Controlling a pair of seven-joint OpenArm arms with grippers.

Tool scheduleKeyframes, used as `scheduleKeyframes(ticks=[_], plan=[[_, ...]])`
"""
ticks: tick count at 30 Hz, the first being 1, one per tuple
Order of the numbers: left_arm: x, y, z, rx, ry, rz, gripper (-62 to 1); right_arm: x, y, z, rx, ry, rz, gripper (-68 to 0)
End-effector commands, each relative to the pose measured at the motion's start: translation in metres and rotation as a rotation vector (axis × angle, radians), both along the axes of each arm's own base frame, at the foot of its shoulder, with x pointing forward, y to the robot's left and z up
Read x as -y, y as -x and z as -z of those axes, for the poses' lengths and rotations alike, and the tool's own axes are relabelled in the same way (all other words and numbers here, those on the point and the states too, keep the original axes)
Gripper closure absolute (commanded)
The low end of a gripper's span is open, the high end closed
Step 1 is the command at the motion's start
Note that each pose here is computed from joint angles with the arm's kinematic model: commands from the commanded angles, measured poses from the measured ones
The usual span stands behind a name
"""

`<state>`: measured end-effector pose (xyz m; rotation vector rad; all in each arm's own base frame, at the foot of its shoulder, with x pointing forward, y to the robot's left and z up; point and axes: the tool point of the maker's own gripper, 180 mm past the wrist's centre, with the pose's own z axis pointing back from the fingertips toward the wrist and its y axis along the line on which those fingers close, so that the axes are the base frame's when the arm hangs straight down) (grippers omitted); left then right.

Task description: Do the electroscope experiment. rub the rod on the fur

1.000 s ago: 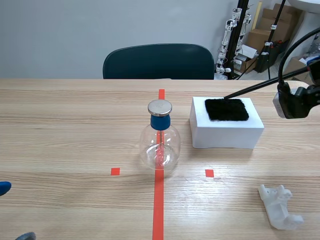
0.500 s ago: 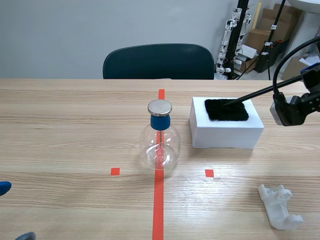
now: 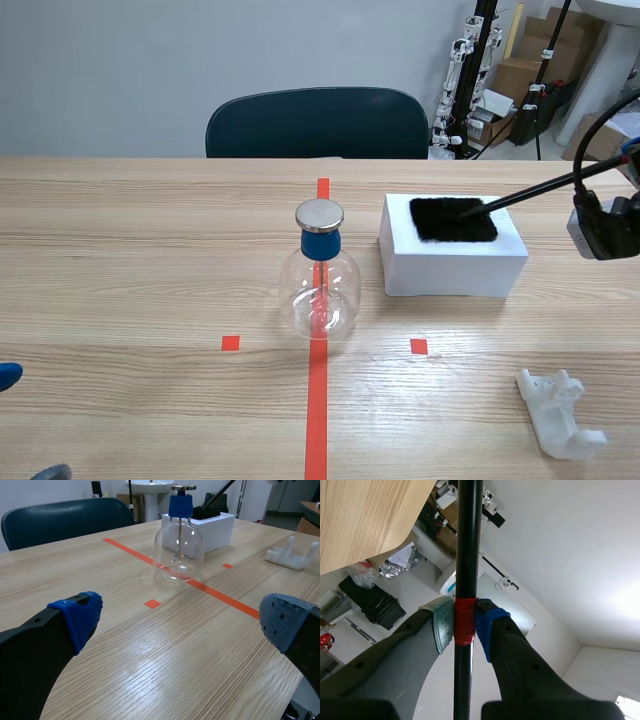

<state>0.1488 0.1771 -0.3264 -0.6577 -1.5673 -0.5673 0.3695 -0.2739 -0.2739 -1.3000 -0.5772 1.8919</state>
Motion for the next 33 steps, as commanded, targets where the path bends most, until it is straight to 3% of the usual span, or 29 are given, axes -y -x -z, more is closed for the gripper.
scheduleKeyframes(ticks=[1,6,15,25,33], plan=[[-0.002,-0.002,-0.007,0.024,0.016,-0.004,-62.3,-0.009,-0.003,-0.002,0.012,0.001,-0.014,-2.2],[-0.002,-0.002,-0.007,0.024,0.016,-0.004,-62.3,-0.024,-0.004,0.001,0.025,-0.032,-0.02,-2.2],[-0.002,-0.002,-0.007,0.024,0.016,-0.004,-62.3,0.004,-0.002,-0.009,0.024,0.006,0.026,-2.2],[-0.002,-0.002,-0.007,0.024,0.016,-0.004,-62.3,-0.025,-0.005,0.001,0.039,-0.04,-0.005,-2.2],[-0.002,-0.002,-0.007,0.024,0.016,-0.004,-62.3,0.014,-0.003,-0.009,0.069,0.005,0.117,-2.2]])
